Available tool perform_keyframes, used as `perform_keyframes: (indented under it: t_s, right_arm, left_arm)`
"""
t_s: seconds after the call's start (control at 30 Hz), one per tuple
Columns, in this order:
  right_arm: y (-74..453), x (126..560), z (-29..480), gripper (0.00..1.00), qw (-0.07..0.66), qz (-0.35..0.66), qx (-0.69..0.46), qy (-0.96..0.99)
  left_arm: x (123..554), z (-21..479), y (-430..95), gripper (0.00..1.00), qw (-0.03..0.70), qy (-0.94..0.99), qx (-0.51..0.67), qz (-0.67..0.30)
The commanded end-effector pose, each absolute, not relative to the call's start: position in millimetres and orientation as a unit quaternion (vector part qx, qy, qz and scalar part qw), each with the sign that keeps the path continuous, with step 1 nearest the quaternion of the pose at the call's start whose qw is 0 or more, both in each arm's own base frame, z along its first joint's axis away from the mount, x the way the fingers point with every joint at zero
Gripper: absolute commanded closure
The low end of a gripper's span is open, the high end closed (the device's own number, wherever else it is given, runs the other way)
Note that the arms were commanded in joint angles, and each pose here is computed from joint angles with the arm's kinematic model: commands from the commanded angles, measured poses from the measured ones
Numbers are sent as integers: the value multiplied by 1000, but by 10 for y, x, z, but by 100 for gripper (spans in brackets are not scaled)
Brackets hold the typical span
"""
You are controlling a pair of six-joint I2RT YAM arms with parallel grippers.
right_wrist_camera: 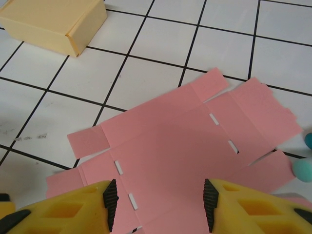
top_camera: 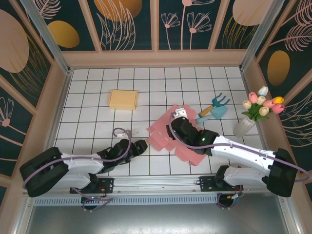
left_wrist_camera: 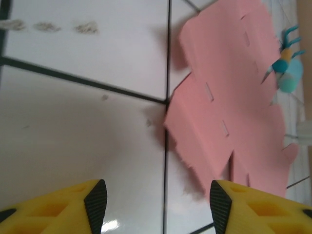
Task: Fold the paper box
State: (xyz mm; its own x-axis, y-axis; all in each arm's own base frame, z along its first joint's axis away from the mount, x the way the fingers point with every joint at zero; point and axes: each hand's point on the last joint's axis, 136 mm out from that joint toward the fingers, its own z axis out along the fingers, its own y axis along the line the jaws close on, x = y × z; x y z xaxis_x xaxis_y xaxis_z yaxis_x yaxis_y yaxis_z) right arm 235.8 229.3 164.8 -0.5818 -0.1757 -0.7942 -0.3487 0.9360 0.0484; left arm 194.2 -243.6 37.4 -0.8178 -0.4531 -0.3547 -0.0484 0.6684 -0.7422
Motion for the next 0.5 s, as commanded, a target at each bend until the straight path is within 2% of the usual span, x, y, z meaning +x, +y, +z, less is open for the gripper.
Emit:
perform_keyframes:
  t_s: [0.0, 0.47]
  right_arm:
    - [2320, 2382, 1723, 47, 446, 130, -133, 876]
    - [2241, 2438, 1635, 47, 448, 123, -123, 877]
  left_arm:
    - [2045, 485, -2651, 42, 270, 850, -171, -419]
    - [2039, 431, -2894, 46, 256, 853, -188, -414]
